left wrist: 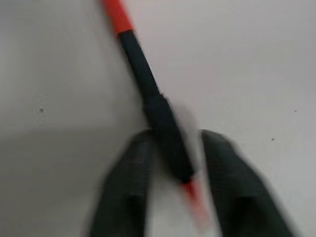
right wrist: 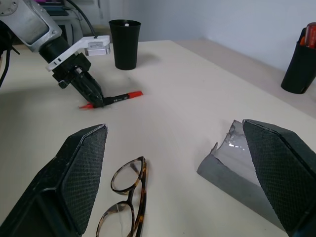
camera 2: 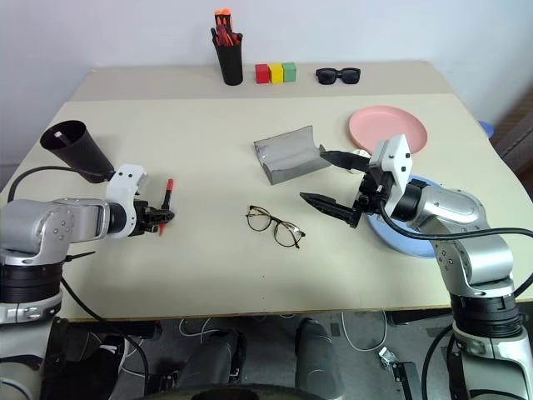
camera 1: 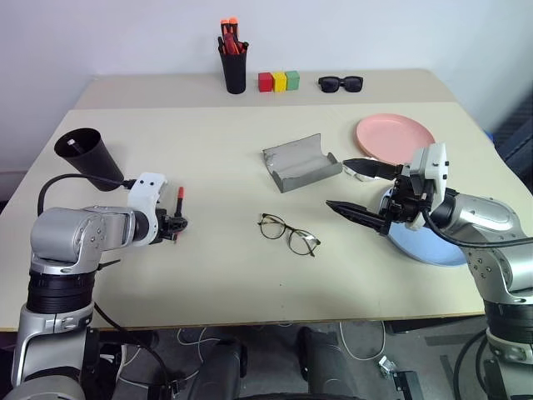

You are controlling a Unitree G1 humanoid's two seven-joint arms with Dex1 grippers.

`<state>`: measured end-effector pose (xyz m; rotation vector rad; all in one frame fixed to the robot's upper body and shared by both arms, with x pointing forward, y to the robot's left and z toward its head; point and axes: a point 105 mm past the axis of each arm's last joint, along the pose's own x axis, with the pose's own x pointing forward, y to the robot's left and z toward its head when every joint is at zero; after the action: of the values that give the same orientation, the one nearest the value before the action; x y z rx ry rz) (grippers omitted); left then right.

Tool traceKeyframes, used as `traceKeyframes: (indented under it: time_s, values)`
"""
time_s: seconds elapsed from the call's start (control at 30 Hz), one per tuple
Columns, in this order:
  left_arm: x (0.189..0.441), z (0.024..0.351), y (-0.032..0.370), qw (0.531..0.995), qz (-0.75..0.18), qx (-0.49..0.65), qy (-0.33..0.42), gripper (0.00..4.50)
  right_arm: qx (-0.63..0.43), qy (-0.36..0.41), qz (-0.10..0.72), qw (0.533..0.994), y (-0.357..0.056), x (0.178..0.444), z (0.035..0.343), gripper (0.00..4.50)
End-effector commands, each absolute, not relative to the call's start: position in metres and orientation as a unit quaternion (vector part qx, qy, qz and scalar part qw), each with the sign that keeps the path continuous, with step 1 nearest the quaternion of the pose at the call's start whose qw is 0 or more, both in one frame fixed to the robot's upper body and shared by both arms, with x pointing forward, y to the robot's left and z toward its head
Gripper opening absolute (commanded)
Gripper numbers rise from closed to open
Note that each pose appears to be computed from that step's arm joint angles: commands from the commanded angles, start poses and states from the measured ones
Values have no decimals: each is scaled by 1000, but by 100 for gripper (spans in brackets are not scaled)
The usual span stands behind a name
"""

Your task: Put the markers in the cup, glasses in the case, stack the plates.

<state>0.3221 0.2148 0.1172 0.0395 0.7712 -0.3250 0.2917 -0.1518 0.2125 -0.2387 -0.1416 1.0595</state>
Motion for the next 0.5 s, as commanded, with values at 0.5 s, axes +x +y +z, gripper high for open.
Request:
traceKeyframes:
  time_s: [0.5]
  values:
    - [365, 307, 279, 974, -36, 80, -210, 10, -129, -97, 504, 849, -150, 293, 226, 450]
